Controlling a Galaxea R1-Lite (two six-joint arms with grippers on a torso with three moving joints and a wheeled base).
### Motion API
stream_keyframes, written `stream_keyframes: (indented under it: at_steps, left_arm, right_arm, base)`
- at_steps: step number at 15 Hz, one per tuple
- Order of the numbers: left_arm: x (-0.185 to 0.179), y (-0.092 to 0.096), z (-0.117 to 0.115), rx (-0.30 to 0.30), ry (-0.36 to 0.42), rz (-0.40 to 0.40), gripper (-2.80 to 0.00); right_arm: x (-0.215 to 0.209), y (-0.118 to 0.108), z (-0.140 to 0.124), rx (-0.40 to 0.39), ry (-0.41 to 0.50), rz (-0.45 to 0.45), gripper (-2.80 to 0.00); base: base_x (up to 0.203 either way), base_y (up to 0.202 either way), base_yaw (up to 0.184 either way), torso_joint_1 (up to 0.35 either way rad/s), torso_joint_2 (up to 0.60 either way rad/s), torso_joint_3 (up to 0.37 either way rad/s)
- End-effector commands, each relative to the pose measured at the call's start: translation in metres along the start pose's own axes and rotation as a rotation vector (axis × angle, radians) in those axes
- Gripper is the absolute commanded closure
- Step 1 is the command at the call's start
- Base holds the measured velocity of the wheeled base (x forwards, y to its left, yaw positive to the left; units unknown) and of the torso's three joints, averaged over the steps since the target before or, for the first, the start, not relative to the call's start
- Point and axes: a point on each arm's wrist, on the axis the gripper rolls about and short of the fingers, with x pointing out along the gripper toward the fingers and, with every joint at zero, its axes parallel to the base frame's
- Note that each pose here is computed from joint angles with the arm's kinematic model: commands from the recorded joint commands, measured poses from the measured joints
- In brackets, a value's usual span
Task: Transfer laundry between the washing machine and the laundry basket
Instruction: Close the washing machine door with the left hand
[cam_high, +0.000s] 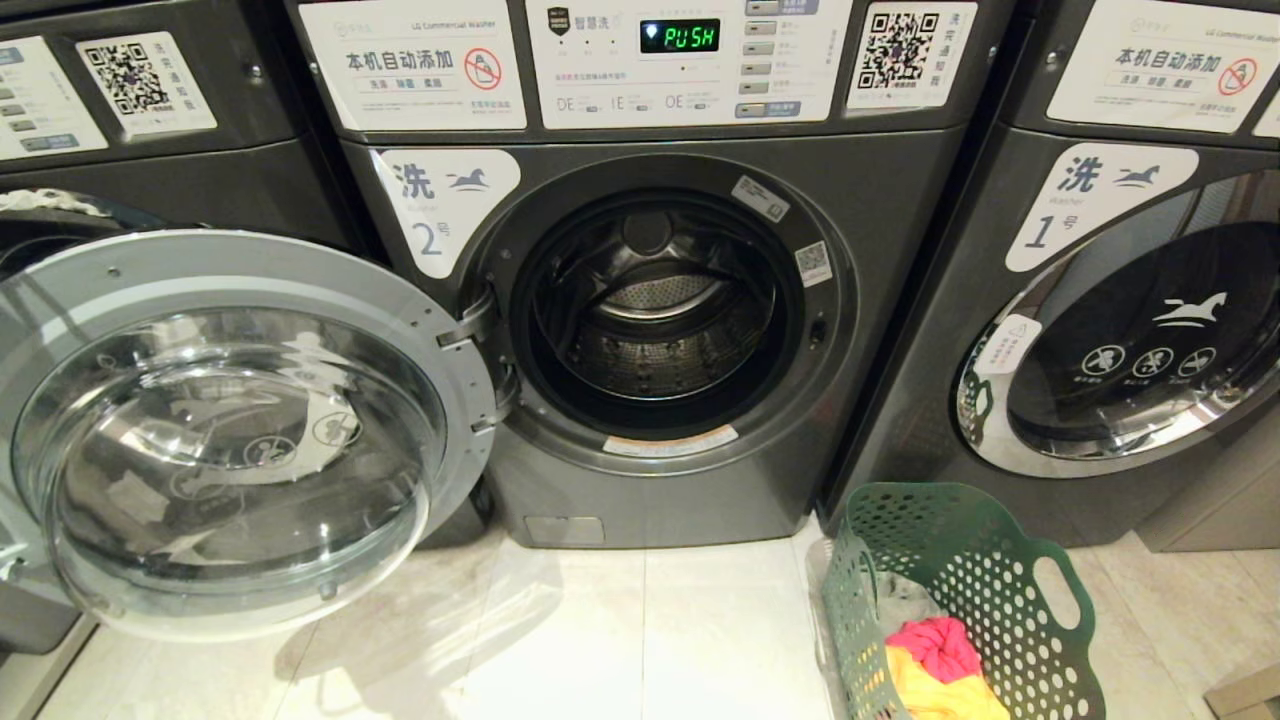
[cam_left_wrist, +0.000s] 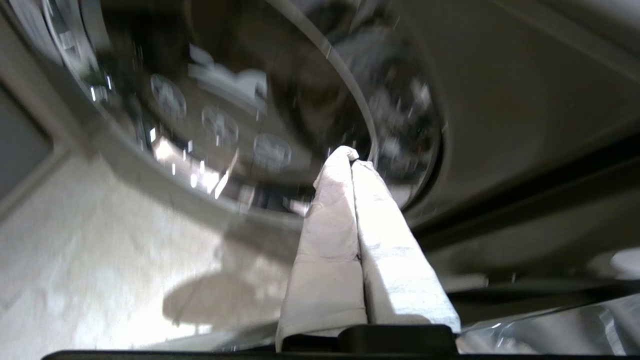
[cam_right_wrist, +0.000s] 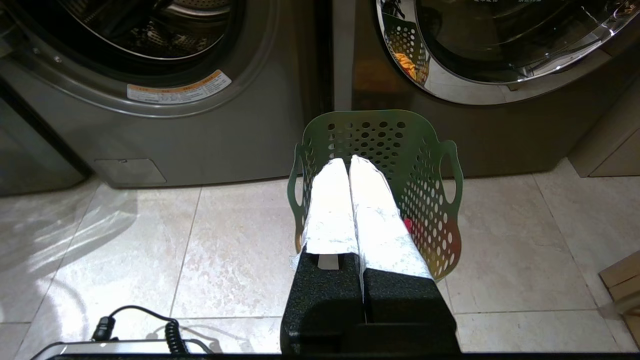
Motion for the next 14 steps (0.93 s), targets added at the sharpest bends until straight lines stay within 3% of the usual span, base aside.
stream_keyframes:
  at_steps: [1,9,14]
  left_arm:
    - [0.006,0.005,-0.014,-0.031,0.112,0.002,0.00]
    - [-0.018,-0.006,-0.021,-0.096,0.257,0.027,0.00]
    - [-0.062,-0.028,-0.021,-0.151,0.388,0.050,0.00]
  right_arm:
    - [0.000,0.000,0.000,0.000,0.000,0.001,0.00]
    - [0.000,0.000,0.000,-0.004,-0.002,0.000,0.00]
    - [0.000,0.000,0.000,-0.001,-0.002,0.000,0.00]
  base:
    - [0.000,0.000,0.000,0.000,0.00,0.000]
    - [0.000,0.000,0.000,0.000,0.00,0.000]
    - [0.000,0.000,0.000,0.000,0.00,0.000]
